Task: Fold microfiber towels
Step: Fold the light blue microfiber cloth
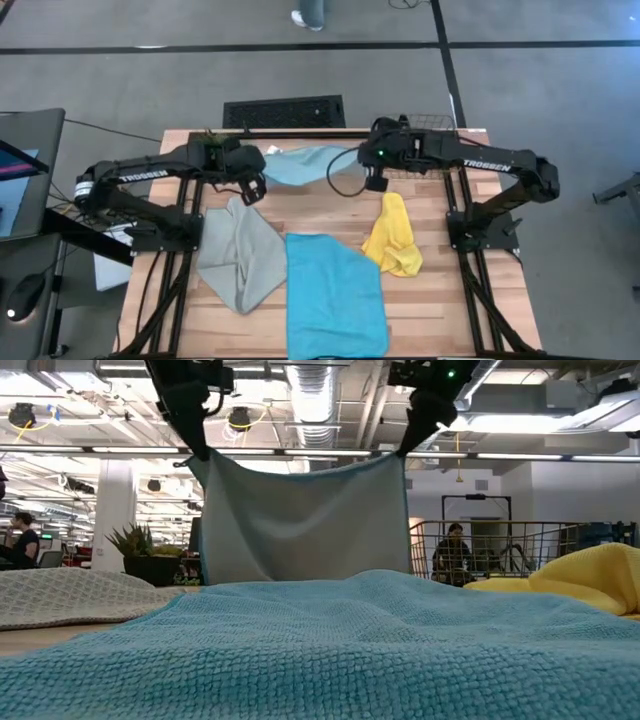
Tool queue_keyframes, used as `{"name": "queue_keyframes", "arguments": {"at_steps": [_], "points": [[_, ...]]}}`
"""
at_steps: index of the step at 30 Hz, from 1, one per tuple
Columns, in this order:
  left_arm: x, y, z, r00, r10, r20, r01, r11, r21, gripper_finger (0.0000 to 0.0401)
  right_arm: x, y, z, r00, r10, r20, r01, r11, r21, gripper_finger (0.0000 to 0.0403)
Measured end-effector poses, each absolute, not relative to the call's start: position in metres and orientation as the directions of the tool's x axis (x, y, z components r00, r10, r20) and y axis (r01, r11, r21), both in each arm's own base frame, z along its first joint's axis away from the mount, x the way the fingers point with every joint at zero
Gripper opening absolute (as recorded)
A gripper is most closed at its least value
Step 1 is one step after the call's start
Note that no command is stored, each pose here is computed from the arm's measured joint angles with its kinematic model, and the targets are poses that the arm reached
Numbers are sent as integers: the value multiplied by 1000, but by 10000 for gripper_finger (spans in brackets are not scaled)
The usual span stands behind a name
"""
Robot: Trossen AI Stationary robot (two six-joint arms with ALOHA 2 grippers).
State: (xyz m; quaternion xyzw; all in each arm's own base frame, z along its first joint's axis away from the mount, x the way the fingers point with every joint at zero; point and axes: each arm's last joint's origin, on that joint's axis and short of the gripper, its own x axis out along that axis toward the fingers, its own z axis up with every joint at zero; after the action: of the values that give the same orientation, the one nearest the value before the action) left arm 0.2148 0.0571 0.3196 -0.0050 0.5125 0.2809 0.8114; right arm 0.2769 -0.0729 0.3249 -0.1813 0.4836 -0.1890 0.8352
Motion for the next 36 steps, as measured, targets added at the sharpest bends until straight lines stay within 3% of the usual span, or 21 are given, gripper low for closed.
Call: {"name": "queue_keyframes", "arguments": {"at_steps": [14, 36], "points": [[213, 8, 314, 324, 220, -920, -397, 914, 78, 0, 272, -34, 302, 397, -368, -841, 95, 928, -361, 2], [206, -44, 275, 282, 84, -956, -484, 872, -66, 0, 264, 16, 257, 354, -267, -896, 85, 964, -253, 2]]}}
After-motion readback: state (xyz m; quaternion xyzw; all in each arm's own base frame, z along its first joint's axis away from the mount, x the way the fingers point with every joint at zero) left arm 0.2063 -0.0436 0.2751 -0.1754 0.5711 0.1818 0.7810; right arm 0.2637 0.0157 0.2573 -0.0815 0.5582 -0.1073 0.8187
